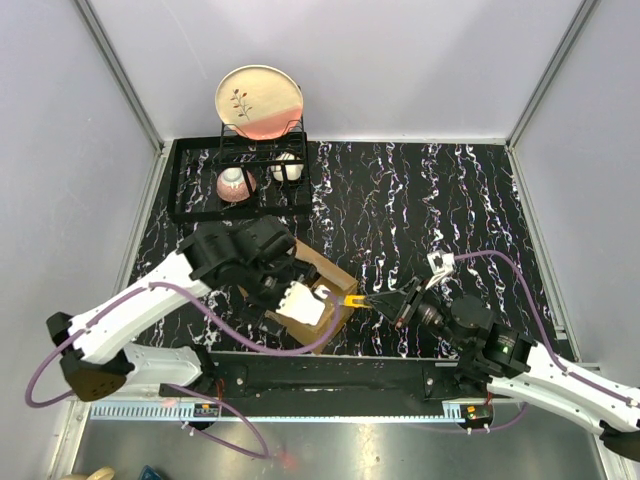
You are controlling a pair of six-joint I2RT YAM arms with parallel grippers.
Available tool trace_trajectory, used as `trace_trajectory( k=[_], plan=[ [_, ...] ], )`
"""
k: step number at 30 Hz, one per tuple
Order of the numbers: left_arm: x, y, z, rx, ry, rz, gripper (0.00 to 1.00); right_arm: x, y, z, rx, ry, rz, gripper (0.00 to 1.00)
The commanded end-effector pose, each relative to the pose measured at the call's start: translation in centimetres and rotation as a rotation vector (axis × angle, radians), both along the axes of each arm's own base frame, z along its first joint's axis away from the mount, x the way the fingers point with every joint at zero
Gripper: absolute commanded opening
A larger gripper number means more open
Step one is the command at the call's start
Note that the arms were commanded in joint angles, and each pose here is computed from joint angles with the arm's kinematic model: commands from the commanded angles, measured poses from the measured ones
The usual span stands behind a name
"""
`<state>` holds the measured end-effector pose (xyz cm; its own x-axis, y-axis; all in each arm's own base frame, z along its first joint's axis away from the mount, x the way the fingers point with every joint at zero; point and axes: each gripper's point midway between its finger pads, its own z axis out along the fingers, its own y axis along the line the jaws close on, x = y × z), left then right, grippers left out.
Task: Unpack the express box
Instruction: Cut the express box at the center of the board.
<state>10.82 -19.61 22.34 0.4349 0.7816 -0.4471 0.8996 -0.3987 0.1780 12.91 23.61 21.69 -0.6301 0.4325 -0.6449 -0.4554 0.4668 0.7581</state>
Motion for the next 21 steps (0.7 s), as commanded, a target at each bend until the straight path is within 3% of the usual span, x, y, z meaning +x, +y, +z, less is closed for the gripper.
trace_trajectory(
  k=[1,10,21],
  plan=[
    [-0.4,-0.6,0.5,0.012,0.082,-0.153,0.99,0.5,-1.0,-1.3,-0.055,0.016,-0.049,0.0],
    [1.1,-1.4,-0.6,0.083,0.151,-0.167,0.99,0.4,-1.3,-0.9,-0.054,0.003,-0.046,0.0],
    [-0.1,1.3,-4.0,0.21,0.22,-0.133,0.99,0.7,-1.1,-0.6,-0.071,-0.012,-0.051,0.0]
  ],
)
